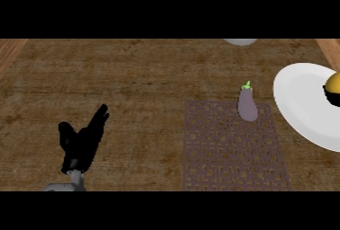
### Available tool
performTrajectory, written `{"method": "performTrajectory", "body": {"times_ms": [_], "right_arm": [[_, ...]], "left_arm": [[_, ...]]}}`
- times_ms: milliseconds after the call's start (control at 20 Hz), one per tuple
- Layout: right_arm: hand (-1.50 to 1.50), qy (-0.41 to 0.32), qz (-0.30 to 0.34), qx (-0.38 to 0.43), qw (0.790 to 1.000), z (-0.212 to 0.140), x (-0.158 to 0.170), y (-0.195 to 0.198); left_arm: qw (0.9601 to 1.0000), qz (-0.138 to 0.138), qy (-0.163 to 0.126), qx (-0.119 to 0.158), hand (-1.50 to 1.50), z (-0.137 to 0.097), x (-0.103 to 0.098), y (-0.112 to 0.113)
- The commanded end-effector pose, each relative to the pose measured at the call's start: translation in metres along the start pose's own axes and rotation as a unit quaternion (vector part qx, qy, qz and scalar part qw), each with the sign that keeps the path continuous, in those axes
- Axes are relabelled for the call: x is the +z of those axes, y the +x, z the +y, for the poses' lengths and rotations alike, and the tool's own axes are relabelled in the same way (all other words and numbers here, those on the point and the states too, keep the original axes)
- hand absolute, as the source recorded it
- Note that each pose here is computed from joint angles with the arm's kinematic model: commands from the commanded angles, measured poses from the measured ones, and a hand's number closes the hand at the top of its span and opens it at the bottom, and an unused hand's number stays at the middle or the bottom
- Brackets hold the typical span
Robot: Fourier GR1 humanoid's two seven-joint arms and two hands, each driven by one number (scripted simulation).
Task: Pick the lemon from the placemat and place it in the plate
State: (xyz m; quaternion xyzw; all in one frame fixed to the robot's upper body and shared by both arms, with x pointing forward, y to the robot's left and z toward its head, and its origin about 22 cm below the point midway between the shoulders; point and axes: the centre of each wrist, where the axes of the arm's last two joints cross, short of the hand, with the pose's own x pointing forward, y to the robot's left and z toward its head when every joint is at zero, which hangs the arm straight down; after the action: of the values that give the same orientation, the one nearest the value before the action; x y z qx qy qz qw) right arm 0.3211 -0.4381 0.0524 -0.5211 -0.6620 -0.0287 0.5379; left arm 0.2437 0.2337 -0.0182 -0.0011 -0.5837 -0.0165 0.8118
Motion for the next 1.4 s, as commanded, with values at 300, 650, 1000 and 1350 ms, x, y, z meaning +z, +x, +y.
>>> {"method": "performTrajectory", "body": {"times_ms": [300,650,1000,1350], "right_arm": [[-1.50,0.165,0.088,0.076,0.979,0.005,-0.008,-0.038],[-1.50,0.129,0.030,-0.077,0.988,0.017,-0.015,-0.027],[-1.50,0.065,0.053,-0.177,0.981,-0.023,-0.019,-0.056],[-1.50,0.132,0.061,-0.245,0.959,-0.085,-0.024,-0.083]], "left_arm": [[0.9997,0.019,-0.016,0.003,0.00,-0.001,0.002,-0.013],[0.9996,0.020,-0.020,0.007,0.00,-0.010,0.001,-0.012],[0.9996,0.025,-0.010,0.006,0.00,-0.003,0.005,-0.011],[0.9996,0.028,0.001,0.009,0.00,0.014,0.001,-0.023]]}}
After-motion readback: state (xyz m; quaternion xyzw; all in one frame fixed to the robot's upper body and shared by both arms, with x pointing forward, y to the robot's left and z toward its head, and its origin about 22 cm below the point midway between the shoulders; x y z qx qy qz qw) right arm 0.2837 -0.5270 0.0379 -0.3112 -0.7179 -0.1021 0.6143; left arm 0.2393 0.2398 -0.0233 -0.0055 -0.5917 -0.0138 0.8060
